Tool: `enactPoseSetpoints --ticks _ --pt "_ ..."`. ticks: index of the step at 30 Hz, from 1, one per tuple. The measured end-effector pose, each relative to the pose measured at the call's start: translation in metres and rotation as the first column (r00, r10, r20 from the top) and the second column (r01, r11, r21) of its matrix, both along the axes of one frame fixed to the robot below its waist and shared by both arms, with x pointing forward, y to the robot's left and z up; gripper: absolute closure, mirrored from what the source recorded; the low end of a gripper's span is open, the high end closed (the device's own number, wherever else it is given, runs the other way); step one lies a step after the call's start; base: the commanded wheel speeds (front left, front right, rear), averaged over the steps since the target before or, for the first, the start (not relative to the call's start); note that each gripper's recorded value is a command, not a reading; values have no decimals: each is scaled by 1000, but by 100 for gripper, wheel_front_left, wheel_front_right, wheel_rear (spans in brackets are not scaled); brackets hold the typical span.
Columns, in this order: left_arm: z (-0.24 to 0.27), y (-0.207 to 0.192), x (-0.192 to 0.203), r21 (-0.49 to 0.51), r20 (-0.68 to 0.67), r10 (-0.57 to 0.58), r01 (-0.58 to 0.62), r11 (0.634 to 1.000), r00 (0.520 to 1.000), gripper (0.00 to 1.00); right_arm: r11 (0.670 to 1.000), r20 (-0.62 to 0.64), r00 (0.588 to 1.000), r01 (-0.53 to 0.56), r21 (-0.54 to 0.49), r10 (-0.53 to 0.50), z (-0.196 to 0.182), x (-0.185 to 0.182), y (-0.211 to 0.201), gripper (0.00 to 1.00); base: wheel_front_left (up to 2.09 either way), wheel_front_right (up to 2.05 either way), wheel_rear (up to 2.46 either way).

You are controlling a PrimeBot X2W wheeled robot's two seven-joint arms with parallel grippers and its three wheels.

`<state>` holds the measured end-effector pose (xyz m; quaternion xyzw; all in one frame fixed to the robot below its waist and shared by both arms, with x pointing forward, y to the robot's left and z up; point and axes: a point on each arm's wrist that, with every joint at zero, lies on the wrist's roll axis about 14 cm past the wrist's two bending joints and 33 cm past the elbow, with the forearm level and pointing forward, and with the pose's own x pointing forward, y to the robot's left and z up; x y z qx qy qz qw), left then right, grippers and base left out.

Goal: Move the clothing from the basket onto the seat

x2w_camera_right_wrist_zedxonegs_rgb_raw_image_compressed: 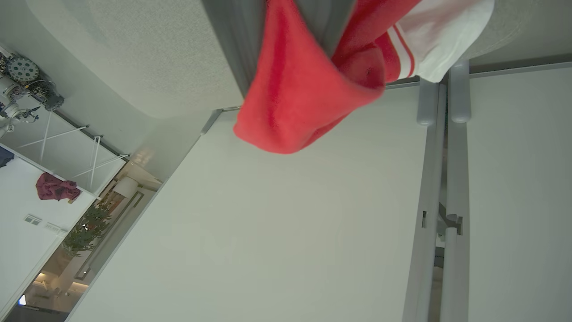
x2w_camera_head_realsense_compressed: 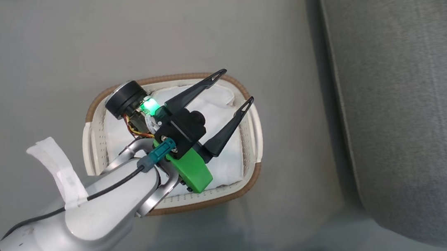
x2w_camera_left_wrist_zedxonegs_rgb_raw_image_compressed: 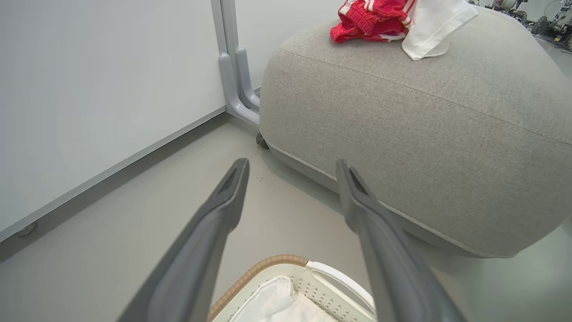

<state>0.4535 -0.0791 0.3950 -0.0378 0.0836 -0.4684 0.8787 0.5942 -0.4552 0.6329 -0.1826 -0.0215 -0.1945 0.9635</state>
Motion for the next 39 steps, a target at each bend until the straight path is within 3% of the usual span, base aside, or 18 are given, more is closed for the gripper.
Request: enactPoseSetpoints --ticks 2,5,9,11,26,34,39 --pt "-17 10 2 22 -31 17 -16 1000 999 0 999 -95 995 -5 47 10 -65 10 9 100 0 0 0" --pt "-30 19 3 44 -56 35 -32 999 998 0 999 -205 979 -6 53 17 -121 9 16 98 0 0 0" --pt "-40 25 5 62 -72 47 -43 997 996 0 995 -261 965 -11 102 37 -166 6 30 51 0 0 0" --pt "-41 25 6 66 -72 50 -45 997 996 0 994 -262 964 -14 110 42 -170 5 33 0 0 0 0" --pt "-7 13 3 20 -30 57 -57 998 998 0 990 -255 959 -105 94 126 -157 -39 60 0 0 0 0" --pt "23 15 -7 -21 -27 129 -130 991 991 0 984 -190 966 -160 84 173 -121 -68 76 0 0 0 0" --pt "42 28 -12 -46 -42 217 -219 975 975 0 975 -127 973 -175 133 192 -103 -86 89 0 0 0 0"
